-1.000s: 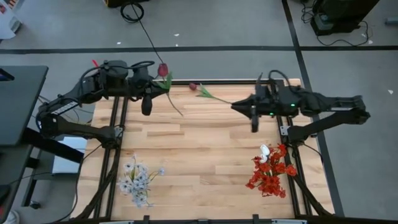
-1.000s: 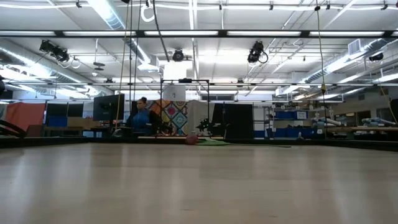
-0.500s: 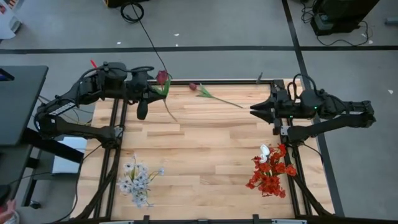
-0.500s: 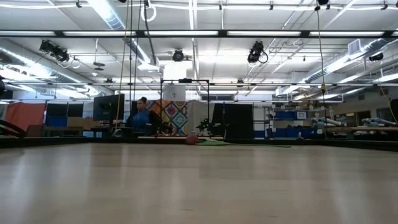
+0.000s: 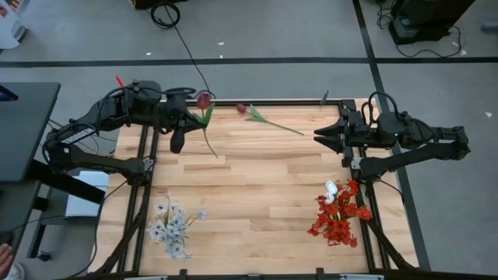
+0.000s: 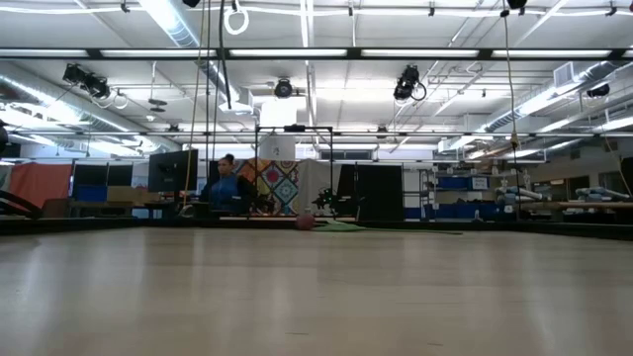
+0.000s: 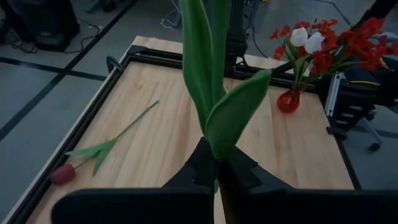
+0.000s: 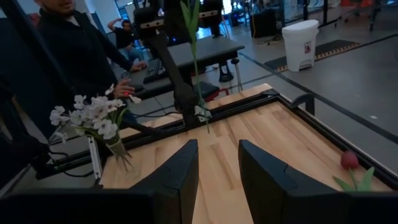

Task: Sort flowers into vase by color
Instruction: Put the bottom red flower into the transparent vase

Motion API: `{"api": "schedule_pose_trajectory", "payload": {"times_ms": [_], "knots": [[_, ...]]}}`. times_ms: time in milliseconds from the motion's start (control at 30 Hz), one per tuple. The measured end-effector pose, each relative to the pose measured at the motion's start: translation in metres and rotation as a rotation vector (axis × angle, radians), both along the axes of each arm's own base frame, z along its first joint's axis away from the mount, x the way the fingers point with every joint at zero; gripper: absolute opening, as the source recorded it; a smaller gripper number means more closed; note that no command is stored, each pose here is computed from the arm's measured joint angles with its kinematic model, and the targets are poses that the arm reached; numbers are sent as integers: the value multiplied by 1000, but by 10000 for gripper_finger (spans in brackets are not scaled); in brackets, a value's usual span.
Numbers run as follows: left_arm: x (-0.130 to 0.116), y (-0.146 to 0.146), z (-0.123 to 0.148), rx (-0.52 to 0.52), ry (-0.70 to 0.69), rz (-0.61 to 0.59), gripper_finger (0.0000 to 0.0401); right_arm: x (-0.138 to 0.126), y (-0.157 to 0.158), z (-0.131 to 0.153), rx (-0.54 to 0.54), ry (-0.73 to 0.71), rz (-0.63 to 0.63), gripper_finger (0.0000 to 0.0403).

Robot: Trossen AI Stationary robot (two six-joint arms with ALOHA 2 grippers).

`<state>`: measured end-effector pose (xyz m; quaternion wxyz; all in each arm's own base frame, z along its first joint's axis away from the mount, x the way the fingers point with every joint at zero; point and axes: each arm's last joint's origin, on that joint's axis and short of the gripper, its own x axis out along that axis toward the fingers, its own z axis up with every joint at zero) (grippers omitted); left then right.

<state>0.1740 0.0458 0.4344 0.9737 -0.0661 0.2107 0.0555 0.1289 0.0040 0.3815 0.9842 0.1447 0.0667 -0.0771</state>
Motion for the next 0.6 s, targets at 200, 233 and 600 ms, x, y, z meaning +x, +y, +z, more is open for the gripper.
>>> {"api": "schedule_pose_trajectory", "payload": {"times_ms": [200,233,600], "knots": [[-13,-4,0,-5,21,-1,9,0,0,0,4,-2,-3,122],[-17,-5,1,-5,22,-1,9,0,0,0,4,-3,-4,122],[-81,-32,5,-10,-5,-277,9,0,0,0,4,-3,-6,122]]}}
